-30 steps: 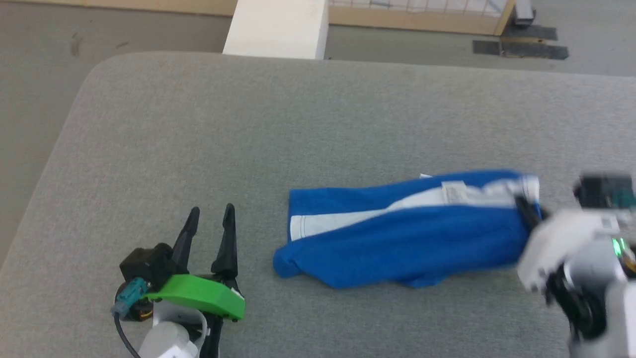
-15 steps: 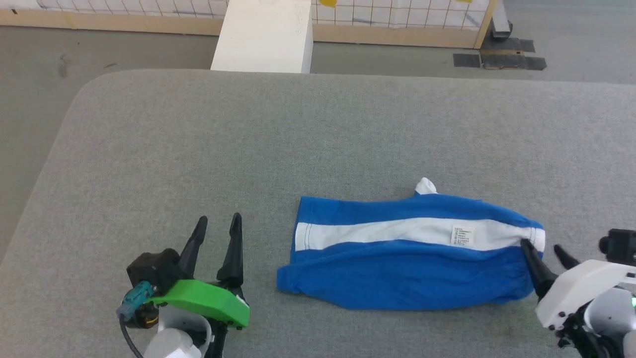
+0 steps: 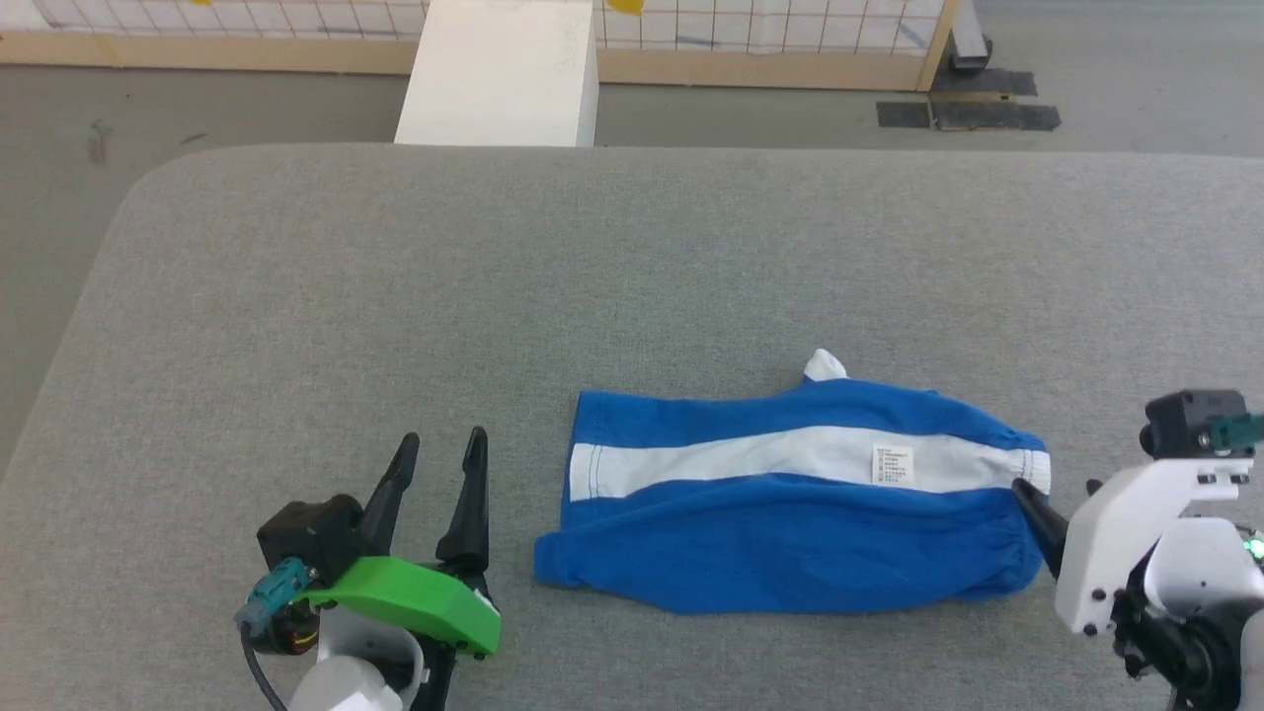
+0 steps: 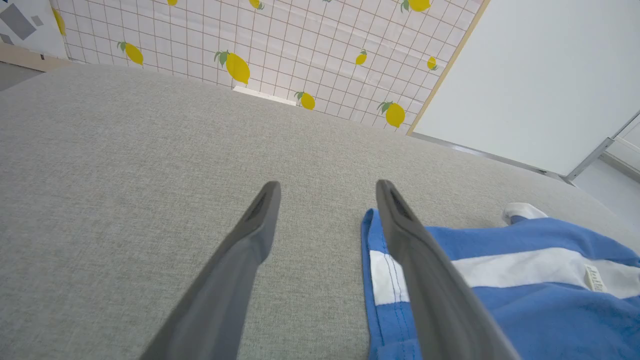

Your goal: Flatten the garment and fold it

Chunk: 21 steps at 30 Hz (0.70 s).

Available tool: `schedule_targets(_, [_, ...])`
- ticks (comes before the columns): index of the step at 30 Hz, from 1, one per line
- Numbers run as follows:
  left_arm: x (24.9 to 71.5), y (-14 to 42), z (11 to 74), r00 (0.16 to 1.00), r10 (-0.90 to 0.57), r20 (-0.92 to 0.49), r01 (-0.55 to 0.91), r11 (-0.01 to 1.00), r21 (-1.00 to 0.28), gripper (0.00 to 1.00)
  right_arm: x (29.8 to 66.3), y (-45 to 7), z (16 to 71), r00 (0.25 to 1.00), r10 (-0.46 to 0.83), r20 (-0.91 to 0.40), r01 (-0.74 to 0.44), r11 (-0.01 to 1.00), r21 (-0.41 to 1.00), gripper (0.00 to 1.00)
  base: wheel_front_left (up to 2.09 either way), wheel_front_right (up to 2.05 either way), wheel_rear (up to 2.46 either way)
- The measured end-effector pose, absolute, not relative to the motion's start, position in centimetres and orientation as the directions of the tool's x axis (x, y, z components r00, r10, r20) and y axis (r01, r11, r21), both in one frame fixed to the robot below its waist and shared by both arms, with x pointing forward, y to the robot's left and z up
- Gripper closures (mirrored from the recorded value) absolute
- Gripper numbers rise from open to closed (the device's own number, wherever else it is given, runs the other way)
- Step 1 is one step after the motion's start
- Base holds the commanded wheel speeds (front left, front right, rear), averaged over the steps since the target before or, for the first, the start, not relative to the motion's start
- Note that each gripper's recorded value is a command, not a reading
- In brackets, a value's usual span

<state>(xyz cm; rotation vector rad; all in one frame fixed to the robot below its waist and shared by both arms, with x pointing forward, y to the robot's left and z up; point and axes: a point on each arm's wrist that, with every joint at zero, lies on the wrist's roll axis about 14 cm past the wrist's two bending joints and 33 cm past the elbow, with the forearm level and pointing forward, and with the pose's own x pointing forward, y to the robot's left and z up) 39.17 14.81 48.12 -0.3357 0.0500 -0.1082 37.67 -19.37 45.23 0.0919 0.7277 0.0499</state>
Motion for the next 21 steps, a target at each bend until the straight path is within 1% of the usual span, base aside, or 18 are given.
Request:
schedule_targets(4, [39.2, 15.1, 47.6, 0.993, -0.109, -0.046, 0.088, 0.939, -0.333, 0.00, 38.4, -19.7, 44.5, 0.717, 0.048, -0.696, -0.008, 0.998, 0.061, 0.00, 0.00, 0.00, 0.00])
schedule_targets(8, [39.3, 15.7, 47.0, 0.993, -0.099, -0.064, 0.073, 0.943, -0.326, 0.00, 38.9, -19.3, 43.3, 0.692, 0.049, -0.720, -0.022, 0.999, 0.047, 0.00, 0.00, 0.00, 0.00])
schedule_targets(12, [39.3, 16.1, 46.5, 0.993, -0.089, -0.080, 0.059, 0.945, -0.322, 0.00, 39.9, -18.4, 42.9, 0.697, 0.070, -0.714, -0.044, 0.997, 0.055, 0.00, 0.00, 0.00, 0.00])
schedule_targets(13, [39.4, 16.2, 46.3, 0.993, -0.088, -0.083, 0.057, 0.945, -0.321, 0.00, 40.2, -18.3, 42.8, 0.698, 0.074, -0.712, -0.049, 0.997, 0.057, 0.51, 0.00, 0.00, 0.00])
schedule_targets(14, [39.4, 16.2, 46.3, 0.993, -0.087, -0.085, 0.056, 0.946, -0.320, 0.00, 40.4, -18.1, 42.8, 0.701, 0.078, -0.709, -0.052, 0.997, 0.058, 0.67, 0.00, 0.00, 0.00])
schedule_targets(15, [39.4, 16.2, 46.3, 0.993, -0.087, -0.086, 0.055, 0.946, -0.320, 0.00, 40.6, -18.0, 42.8, 0.703, 0.080, -0.706, -0.055, 0.997, 0.058, 0.93, 0.00, 0.00, 0.00])
schedule_targets(16, [39.4, 16.2, 46.2, 0.992, -0.088, -0.087, 0.056, 0.946, -0.320, 0.00, 40.7, -18.0, 42.8, 0.706, 0.080, -0.704, -0.057, 0.997, 0.056, 1.00, 0.00, 0.00, 0.00])
schedule_targets(21, [39.4, 15.6, 46.2, 0.990, -0.108, -0.088, 0.073, 0.943, -0.326, 0.00, 40.5, -18.1, 42.7, 0.700, 0.075, -0.710, -0.053, 0.997, 0.053, 1.00, 0.00, 0.00, 0.00])
